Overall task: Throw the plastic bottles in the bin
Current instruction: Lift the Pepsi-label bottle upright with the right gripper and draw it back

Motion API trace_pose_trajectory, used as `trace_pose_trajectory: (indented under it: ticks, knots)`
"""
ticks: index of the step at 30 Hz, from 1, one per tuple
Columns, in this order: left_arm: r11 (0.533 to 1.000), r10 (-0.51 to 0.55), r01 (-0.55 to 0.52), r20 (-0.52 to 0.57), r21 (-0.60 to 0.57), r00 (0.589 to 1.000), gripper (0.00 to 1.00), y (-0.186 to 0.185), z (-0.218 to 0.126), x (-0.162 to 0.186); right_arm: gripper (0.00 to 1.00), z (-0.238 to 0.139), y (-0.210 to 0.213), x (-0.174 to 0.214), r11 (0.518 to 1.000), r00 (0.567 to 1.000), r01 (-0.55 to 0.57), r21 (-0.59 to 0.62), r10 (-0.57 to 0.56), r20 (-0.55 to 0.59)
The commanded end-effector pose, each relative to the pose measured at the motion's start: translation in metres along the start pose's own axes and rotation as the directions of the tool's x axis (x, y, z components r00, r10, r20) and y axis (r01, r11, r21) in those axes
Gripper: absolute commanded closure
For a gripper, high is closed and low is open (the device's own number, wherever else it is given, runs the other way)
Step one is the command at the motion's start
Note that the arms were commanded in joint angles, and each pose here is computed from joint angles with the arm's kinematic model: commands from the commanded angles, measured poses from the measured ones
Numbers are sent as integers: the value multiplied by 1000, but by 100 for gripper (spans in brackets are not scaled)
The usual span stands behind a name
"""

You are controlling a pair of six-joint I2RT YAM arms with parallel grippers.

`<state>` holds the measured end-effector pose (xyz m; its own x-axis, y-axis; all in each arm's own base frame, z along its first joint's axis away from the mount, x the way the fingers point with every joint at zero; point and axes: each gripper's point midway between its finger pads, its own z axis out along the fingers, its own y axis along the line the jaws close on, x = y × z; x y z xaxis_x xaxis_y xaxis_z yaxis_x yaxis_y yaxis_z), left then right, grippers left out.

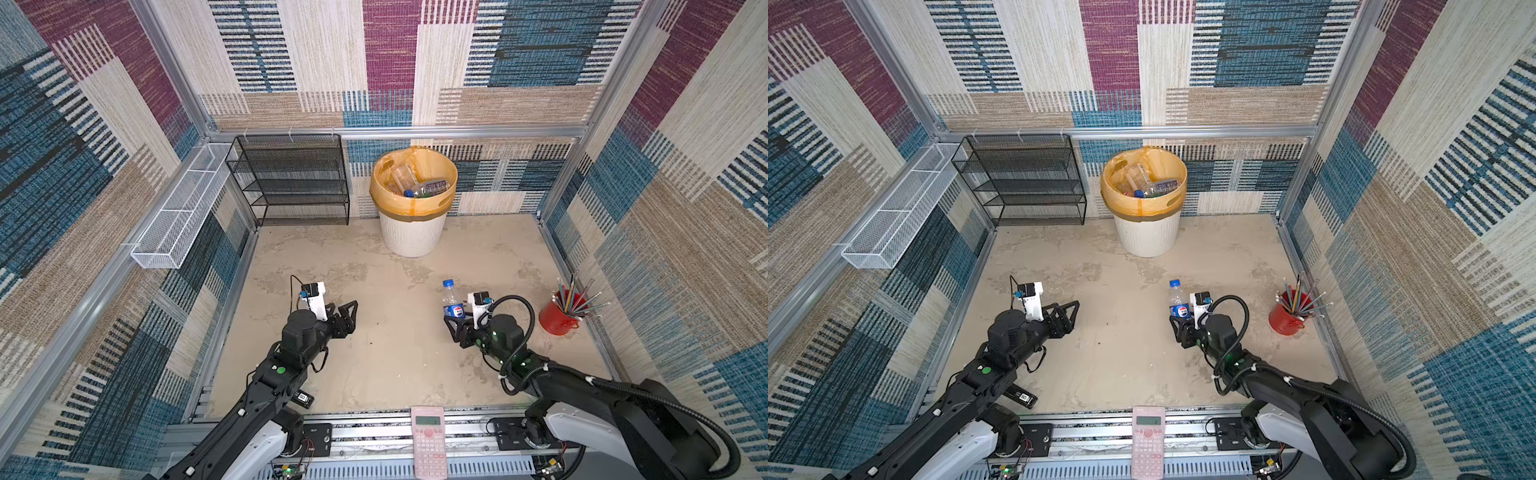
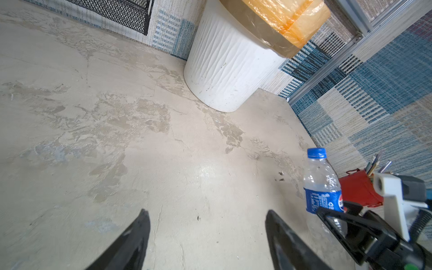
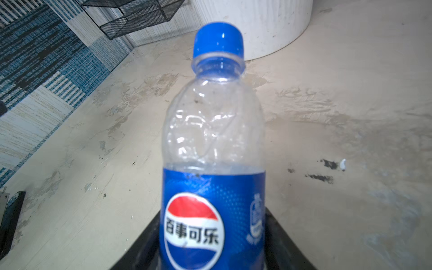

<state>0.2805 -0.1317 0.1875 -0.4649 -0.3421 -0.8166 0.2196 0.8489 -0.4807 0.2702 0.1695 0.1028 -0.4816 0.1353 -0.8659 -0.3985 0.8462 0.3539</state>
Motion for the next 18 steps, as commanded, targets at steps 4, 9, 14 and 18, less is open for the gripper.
trace_pose_trajectory:
  ticks: [4, 9, 14, 18]
  knots:
    - [1000, -10, 10, 57, 15, 998, 22, -7, 6, -18, 64, -38, -7, -20, 1000, 976, -1, 11, -1, 217]
    - [1000, -5, 4, 56, 11, 998, 22, -9, 14, -22, 64, -61, -9, -36, 1000, 939, 11, 20, -17, 344]
    - [1000, -11, 10, 59, 17, 998, 22, -12, 18, -27, 65, -81, -5, -50, 999, 885, 47, 3, -43, 463]
    - [1000, -9, 8, 60, 14, 998, 22, -12, 20, -29, 66, -99, 2, -70, 991, 814, 131, 23, -121, 568]
